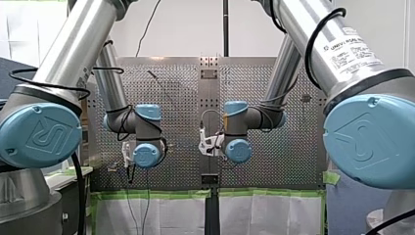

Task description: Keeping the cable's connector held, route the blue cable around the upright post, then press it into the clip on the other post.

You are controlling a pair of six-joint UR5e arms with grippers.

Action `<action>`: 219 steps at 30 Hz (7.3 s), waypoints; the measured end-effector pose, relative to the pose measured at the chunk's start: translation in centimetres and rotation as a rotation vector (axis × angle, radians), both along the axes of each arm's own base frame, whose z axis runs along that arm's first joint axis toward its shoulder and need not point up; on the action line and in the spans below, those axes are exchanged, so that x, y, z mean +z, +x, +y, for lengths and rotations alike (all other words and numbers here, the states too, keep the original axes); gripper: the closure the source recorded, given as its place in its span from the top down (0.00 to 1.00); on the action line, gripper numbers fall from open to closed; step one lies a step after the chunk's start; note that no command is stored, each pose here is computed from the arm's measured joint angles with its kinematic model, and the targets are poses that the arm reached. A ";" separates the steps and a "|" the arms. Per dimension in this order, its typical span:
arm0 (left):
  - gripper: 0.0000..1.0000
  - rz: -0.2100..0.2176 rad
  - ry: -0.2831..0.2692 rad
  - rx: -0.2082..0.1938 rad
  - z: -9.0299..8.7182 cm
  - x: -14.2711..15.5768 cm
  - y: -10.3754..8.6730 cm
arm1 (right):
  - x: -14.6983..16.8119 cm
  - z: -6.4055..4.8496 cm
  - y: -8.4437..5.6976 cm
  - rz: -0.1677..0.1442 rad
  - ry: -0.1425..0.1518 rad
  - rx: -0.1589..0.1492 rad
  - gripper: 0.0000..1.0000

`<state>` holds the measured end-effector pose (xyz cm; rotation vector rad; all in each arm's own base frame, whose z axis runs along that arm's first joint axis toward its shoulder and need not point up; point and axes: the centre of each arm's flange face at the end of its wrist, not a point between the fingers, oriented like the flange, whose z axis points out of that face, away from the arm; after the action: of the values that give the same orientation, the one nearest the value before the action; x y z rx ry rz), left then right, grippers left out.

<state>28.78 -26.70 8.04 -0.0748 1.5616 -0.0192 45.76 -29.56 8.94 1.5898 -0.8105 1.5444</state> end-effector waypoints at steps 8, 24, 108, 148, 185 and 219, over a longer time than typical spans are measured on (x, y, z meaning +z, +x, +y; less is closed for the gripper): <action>0.00 0.000 0.000 0.000 0.0 0.0 0.0 | 0.0 0.0 0.0 0.000 0.000 0.000 0.00; 0.00 0.000 0.000 0.000 0.0 0.0 0.0 | 0.0 0.0 0.0 0.000 0.000 0.000 0.00; 0.00 0.054 0.035 0.009 0.6 -2.2 -0.4 | 0.0 0.0 0.0 0.000 0.000 0.000 0.00; 0.00 0.078 0.050 0.009 0.8 -3.2 -0.6 | -8.9 2.0 -0.6 0.309 0.159 -0.032 0.00; 0.00 -0.005 0.003 0.166 2.6 9.7 3.6 | 13.3 -3.5 6.0 -0.064 0.016 0.117 0.00; 0.00 -0.300 -0.195 0.257 4.8 34.3 7.8 | 26.2 -7.9 11.1 -0.208 -0.072 0.233 0.00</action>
<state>36.57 -21.85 42.30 -0.4078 1.2374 0.0192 56.91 -37.46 35.10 1.5313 -0.6890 1.9092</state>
